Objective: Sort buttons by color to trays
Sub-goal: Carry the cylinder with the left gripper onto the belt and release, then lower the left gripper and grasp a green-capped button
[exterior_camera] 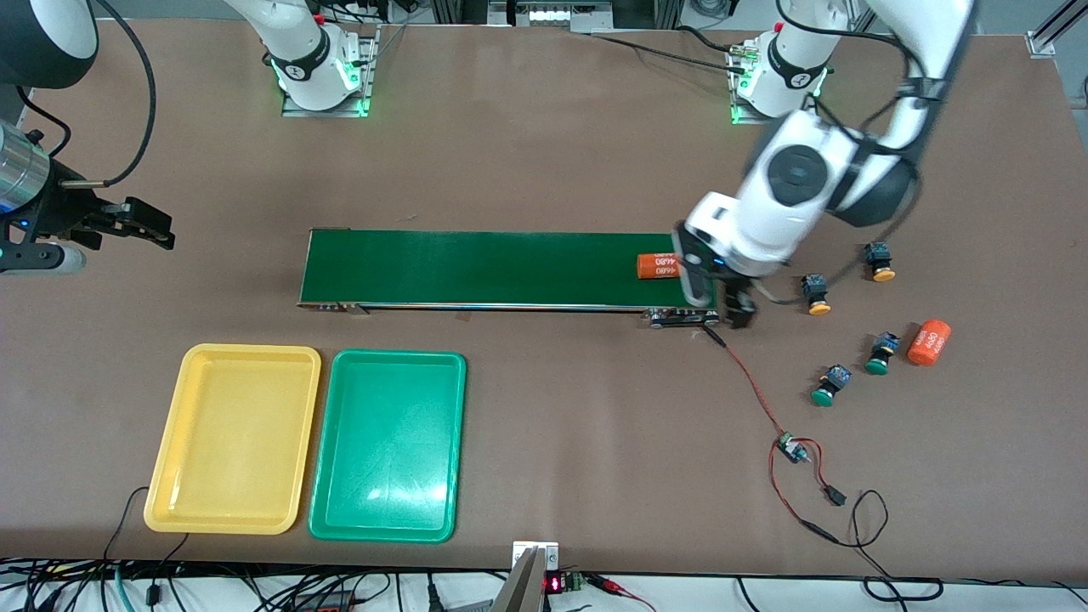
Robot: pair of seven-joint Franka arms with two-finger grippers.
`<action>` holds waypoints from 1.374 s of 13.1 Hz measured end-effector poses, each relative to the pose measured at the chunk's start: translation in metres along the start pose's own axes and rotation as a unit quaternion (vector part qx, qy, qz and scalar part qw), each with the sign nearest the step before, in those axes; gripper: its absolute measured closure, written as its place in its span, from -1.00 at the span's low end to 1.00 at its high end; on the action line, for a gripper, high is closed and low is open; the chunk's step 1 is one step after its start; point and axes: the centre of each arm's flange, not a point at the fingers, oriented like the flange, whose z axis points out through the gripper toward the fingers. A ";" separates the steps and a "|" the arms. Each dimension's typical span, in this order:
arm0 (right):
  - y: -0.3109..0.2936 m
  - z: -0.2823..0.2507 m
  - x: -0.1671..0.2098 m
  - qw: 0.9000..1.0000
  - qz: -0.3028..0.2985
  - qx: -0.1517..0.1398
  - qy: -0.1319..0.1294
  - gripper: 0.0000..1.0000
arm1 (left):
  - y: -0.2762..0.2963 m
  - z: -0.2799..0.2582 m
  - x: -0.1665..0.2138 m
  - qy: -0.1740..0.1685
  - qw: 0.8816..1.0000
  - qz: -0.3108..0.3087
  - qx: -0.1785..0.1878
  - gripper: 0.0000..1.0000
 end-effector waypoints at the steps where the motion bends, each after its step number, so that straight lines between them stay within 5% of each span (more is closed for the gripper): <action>1: 0.000 0.000 0.000 1.000 0.000 0.000 0.001 -1.00 | -0.021 0.008 -0.032 -0.001 1.000 -0.031 0.005 -1.00; 3: 0.000 0.000 0.000 1.000 0.000 0.000 0.002 -1.00 | -0.049 0.034 -0.086 -0.009 0.997 -0.078 0.003 -1.00; 7: 0.000 0.000 0.001 1.000 0.000 0.000 0.002 -1.00 | -0.062 0.079 -0.131 -0.018 0.985 -0.167 -0.030 -1.00; 13: 0.002 0.000 0.001 1.000 0.001 0.000 0.003 -1.00 | -0.133 0.112 -0.208 0.013 0.963 -0.268 -0.025 -1.00; 18: 0.002 0.000 0.001 1.000 0.001 0.000 0.003 -1.00 | -0.131 0.177 -0.201 0.023 0.955 -0.287 -0.074 -1.00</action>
